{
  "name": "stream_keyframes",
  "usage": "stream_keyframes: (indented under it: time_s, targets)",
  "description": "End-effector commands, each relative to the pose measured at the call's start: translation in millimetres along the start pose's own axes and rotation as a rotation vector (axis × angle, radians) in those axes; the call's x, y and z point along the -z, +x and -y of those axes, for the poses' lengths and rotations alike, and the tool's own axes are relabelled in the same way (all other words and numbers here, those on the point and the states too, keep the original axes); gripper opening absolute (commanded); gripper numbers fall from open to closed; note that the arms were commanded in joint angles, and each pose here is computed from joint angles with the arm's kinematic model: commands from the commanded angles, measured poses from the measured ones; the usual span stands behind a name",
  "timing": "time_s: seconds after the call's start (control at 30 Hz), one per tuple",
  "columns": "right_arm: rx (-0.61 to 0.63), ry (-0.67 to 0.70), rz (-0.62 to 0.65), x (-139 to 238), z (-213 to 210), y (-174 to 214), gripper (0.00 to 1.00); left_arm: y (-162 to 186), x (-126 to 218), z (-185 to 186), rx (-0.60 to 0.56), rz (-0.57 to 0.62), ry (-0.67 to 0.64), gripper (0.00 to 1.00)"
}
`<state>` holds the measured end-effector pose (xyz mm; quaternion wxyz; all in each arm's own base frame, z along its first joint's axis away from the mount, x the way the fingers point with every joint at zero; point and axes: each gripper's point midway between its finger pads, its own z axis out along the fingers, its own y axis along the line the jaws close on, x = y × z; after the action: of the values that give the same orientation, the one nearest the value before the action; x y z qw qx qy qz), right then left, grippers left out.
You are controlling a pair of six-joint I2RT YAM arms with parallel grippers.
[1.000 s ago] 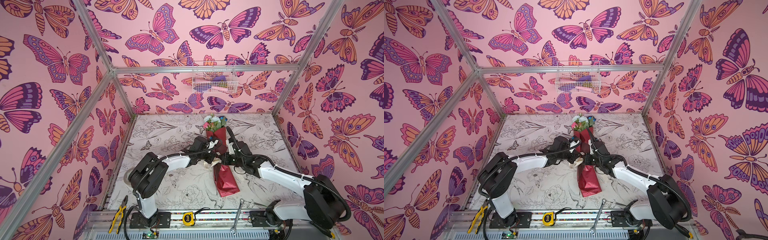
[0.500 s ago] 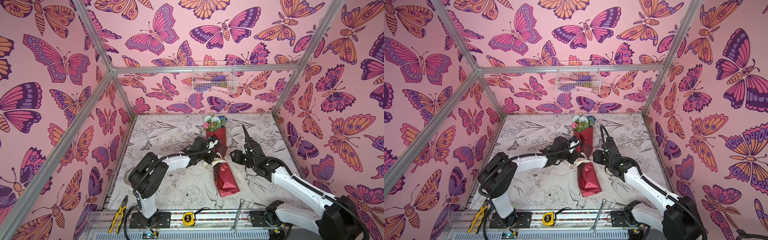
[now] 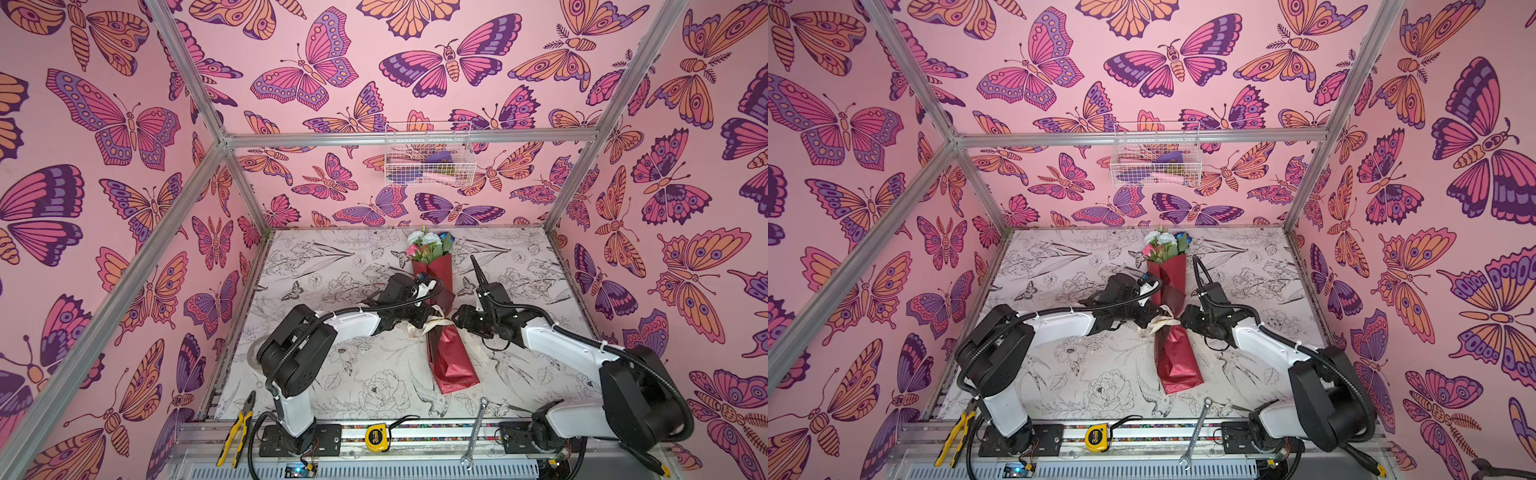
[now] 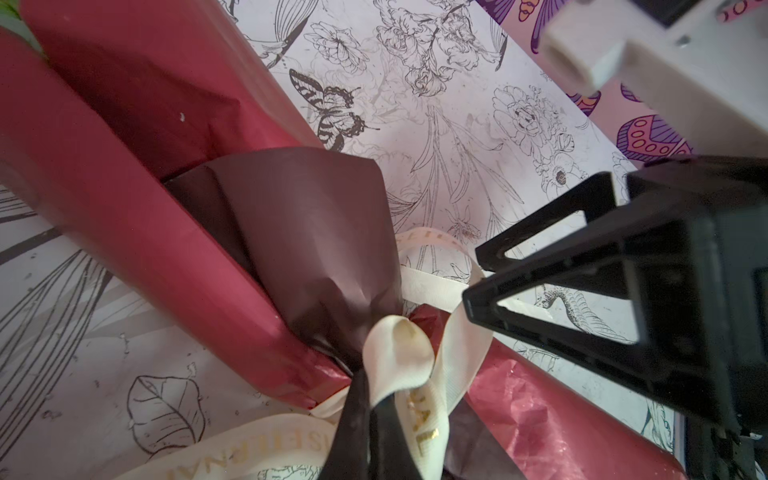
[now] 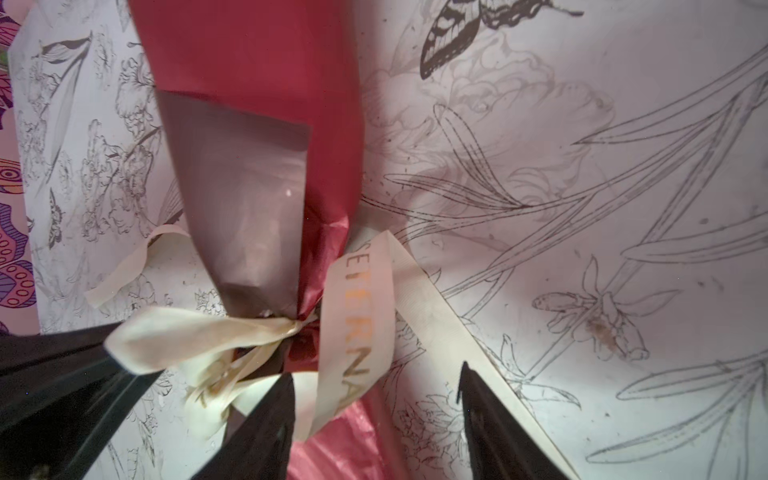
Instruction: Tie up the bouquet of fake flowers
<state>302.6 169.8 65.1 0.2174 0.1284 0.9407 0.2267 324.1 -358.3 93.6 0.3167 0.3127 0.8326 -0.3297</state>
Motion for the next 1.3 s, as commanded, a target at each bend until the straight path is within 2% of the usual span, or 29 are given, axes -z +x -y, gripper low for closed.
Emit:
stream_keyframes:
  time_s: [0.0,0.07,0.27,0.37,0.57,0.73,1.27]
  targets:
    - [-0.009,-0.084,0.019,-5,-21,-17,0.58,-5,6,6,-0.013,0.028,0.016,0.02]
    - [0.002,-0.101,0.029,-7,-26,-23,0.49,-6,6,6,-0.013,0.029,0.015,0.02]
    - [0.061,-0.138,0.047,-2,-39,-32,0.12,-5,7,5,-0.013,0.029,0.012,0.02]
    - [0.110,-0.170,0.048,5,-46,-30,0.01,-6,7,4,-0.015,0.033,0.005,0.02]
    - [0.265,-0.191,0.050,27,-62,-11,0.00,-10,7,1,-0.006,0.048,-0.015,0.02]
    - [0.340,-0.253,0.022,36,-76,7,0.00,-12,6,-1,0.016,0.065,-0.023,0.01]
    - [0.378,-0.282,-0.176,13,-91,54,0.00,-15,11,-2,0.030,0.113,-0.030,0.00]
